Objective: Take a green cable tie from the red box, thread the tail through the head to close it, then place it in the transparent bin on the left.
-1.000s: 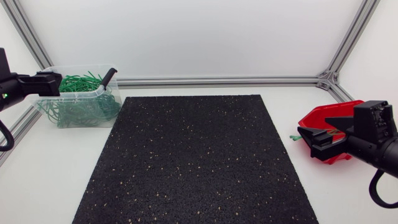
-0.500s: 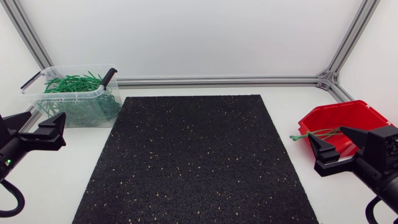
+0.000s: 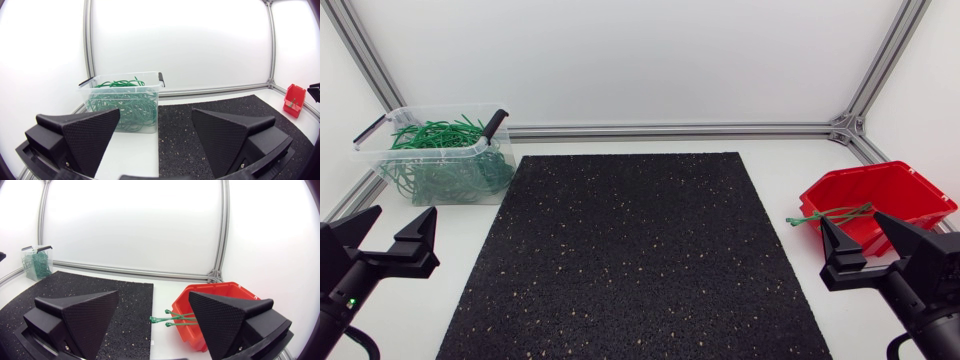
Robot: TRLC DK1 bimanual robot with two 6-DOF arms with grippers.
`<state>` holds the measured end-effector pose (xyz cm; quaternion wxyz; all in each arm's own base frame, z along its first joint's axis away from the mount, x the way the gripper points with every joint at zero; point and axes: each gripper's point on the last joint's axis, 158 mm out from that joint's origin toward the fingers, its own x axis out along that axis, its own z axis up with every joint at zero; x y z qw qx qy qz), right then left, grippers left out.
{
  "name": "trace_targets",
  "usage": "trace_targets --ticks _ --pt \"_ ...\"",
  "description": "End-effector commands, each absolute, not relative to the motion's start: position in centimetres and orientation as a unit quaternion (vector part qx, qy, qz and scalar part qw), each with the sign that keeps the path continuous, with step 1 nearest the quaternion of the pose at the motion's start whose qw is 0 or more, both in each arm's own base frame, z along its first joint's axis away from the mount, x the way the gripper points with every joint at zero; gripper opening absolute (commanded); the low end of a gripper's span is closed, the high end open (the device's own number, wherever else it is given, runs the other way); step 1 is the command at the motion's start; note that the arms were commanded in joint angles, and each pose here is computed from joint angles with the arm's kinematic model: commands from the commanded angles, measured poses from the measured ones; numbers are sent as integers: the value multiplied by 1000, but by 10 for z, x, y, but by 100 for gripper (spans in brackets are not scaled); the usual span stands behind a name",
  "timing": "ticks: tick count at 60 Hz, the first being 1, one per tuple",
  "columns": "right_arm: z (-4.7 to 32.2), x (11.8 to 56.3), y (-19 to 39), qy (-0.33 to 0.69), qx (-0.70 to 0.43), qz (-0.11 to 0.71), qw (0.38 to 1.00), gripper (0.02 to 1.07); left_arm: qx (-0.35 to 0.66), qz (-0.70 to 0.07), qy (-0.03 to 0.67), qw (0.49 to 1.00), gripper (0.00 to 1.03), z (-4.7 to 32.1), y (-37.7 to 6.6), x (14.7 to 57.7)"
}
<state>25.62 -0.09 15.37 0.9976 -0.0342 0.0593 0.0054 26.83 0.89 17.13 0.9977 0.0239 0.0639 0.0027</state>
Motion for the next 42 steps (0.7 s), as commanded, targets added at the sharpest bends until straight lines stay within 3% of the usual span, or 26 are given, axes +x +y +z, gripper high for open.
trace_targets --ticks 1,42 --pt "149 255 -1 45 -12 1 999 103 11 2 66 998 100 159 6 265" --pt "149 254 -2 28 0 -5 1000 103 0 -7 48 999 99 131 -3 255"
